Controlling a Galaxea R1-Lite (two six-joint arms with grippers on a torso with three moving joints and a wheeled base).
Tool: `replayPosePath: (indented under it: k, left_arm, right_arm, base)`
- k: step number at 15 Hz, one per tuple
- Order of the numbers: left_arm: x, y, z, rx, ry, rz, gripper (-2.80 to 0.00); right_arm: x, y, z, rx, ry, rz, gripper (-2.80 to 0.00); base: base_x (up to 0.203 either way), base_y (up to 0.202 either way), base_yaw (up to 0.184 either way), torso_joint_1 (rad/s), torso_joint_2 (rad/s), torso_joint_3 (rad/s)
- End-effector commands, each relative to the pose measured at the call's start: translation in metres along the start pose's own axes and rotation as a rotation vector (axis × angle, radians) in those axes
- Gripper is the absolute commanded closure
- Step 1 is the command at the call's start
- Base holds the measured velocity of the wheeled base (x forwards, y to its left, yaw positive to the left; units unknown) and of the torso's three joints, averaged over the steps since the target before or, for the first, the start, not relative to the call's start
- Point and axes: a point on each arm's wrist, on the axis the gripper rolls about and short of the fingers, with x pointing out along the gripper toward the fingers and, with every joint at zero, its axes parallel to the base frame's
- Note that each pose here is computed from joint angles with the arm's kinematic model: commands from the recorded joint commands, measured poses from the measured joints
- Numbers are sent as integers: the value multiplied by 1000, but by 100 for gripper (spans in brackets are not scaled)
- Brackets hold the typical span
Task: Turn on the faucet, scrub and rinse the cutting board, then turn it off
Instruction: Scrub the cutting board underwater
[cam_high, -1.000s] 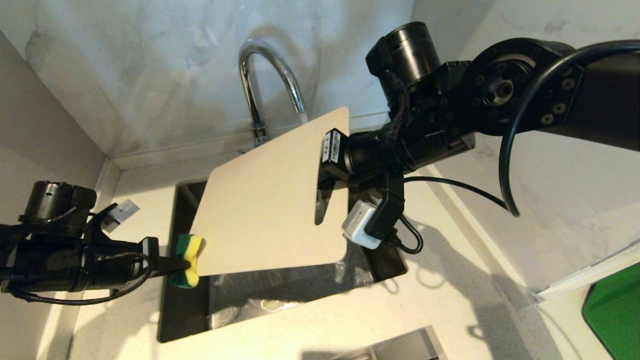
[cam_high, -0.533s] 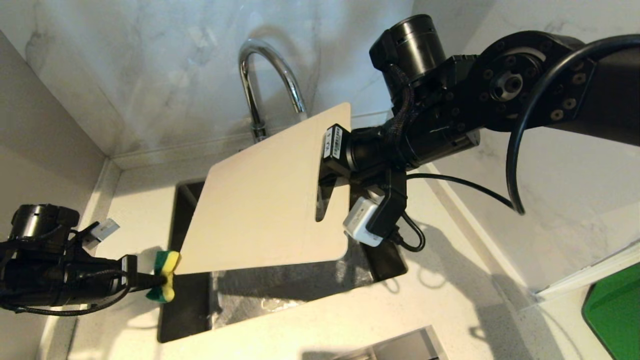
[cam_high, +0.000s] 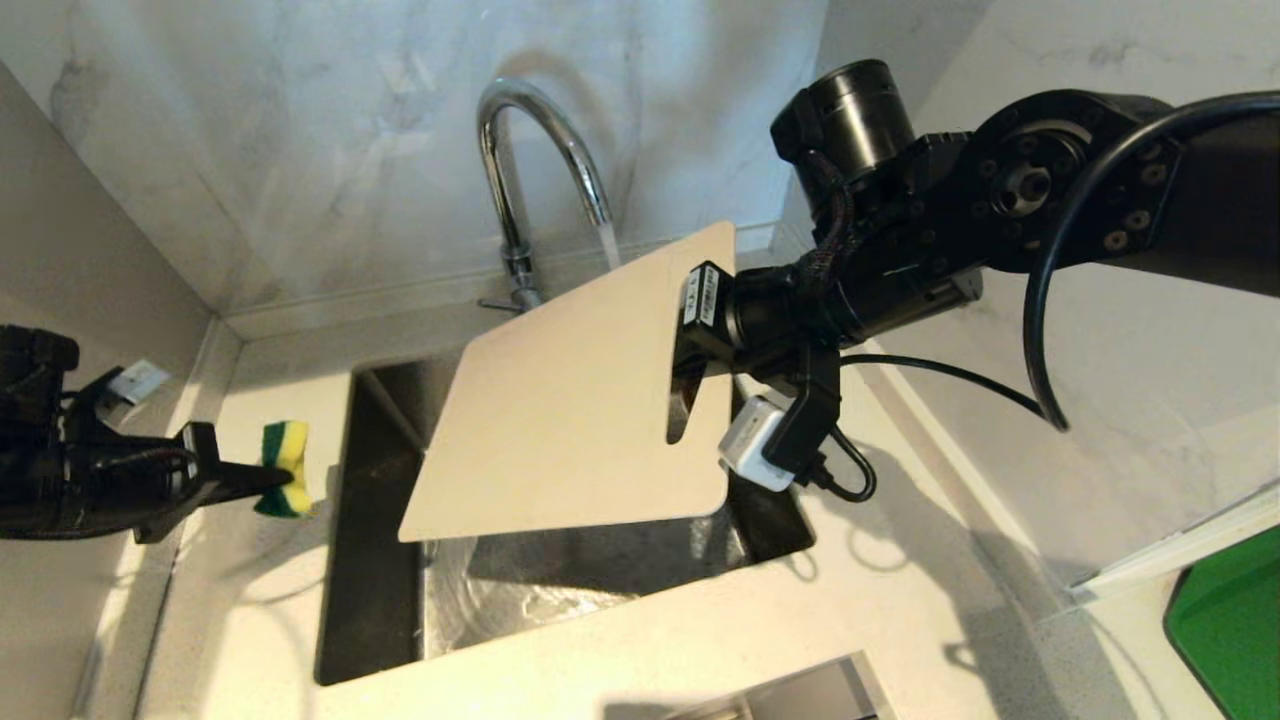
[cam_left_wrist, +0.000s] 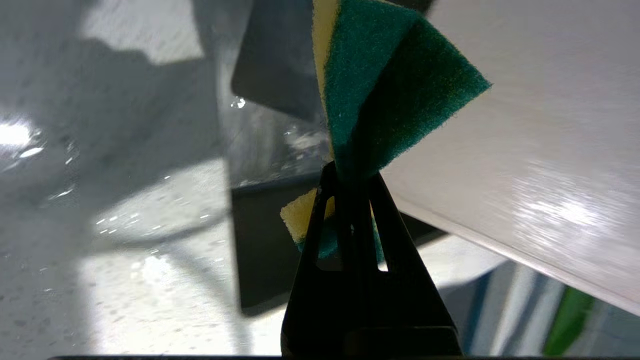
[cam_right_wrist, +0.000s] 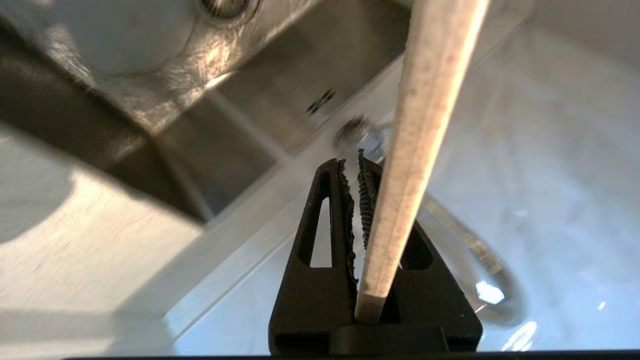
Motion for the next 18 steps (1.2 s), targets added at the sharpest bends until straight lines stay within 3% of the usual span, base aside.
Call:
replayPosePath:
  k: [1,3,6,11,18]
  left_arm:
    - [-18,-35,23,6,-52,-82,0]
    - [-25,-62,38,3,-81,-152,0]
    - [-22,-88,27,-12,-26,-227,0]
    - [-21,-92,19,-17,18,-267,0]
    - [-22,-93,18,-13,20,-271,0]
  right_arm:
    - [10,10,-6,-8,7,15,0]
    - [24,15,-8,-10,0,21,0]
    - [46,22,-15,-12,2,29,0]
    - [71,38,-23,-9,34,29,0]
    - [78,45,-32,-18,93,13,0]
  base:
    - [0,0,0,0,0,0]
    - [0,0,0,0,0,0]
    - [0,0,0,0,0,0]
    - [0,0,0,0,0,0]
    - [0,0,0,0,0,0]
